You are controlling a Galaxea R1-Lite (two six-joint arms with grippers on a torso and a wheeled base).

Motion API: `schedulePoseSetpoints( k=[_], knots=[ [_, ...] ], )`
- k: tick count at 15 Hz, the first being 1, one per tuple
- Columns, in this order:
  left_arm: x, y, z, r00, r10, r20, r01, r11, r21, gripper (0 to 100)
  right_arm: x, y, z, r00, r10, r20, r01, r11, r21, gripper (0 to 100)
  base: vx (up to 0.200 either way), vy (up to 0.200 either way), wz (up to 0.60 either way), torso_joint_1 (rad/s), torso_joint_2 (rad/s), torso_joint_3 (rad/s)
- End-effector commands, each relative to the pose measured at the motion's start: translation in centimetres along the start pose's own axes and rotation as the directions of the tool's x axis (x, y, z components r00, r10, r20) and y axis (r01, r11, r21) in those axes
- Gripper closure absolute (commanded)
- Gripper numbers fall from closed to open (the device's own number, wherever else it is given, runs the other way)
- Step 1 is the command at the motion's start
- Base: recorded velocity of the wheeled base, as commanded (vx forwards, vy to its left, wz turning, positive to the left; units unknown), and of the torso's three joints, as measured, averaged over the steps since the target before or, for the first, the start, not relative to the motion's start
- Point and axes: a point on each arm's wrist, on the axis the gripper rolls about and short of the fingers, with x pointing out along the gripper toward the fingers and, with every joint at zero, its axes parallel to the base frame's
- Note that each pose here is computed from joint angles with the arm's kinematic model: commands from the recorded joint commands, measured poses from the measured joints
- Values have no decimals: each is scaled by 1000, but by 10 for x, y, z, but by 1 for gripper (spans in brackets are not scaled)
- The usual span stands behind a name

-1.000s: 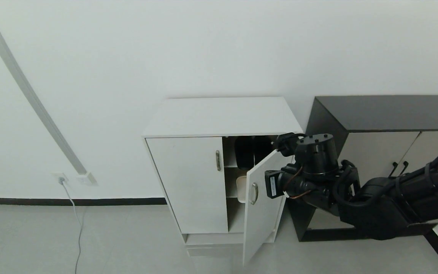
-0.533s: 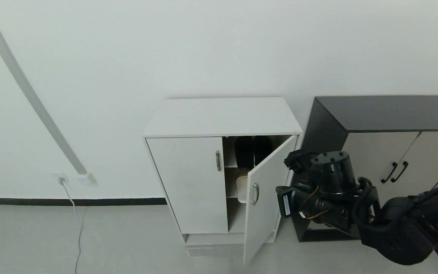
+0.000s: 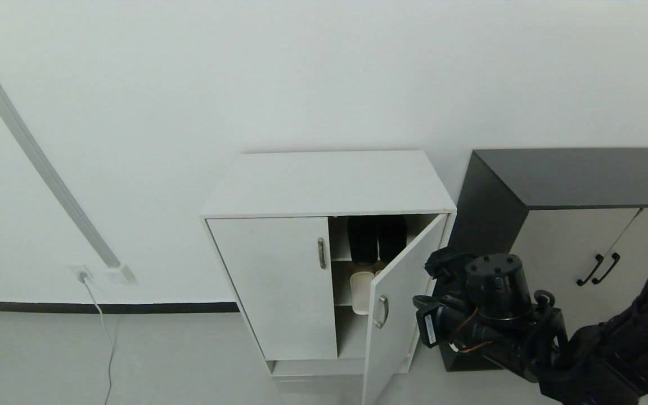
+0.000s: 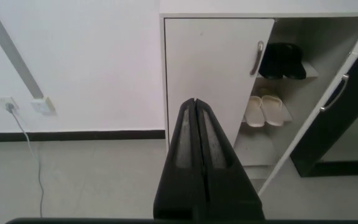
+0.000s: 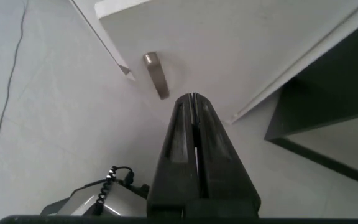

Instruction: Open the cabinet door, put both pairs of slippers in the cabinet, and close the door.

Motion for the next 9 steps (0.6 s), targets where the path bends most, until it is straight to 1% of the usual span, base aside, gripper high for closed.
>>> schedulePoseSetpoints(
  k=[1, 5, 6, 9],
  knots=[
    [0, 0, 0, 1000, 0, -1, 0, 1000, 1, 100, 26, 1, -16, 999, -11, -35, 10, 1000, -4, 100, 0, 0, 0, 0, 0, 0],
    [0, 0, 0, 1000, 0, -1, 0, 1000, 1, 100, 57, -2, -16, 999, -30, -24, 30, 1000, 8, 100, 0, 0, 0, 0, 0, 0],
    [0, 0, 0, 1000, 0, -1, 0, 1000, 1, 100, 70, -2, -13, 999, -36, -9, 36, 999, 12, 100, 0, 0, 0, 0, 0, 0],
    [0, 0, 0, 1000, 0, -1, 0, 1000, -1, 100, 87, -3, -6, 999, -44, 23, 43, 999, 21, 100, 0, 0, 0, 0, 0, 0]
  ],
)
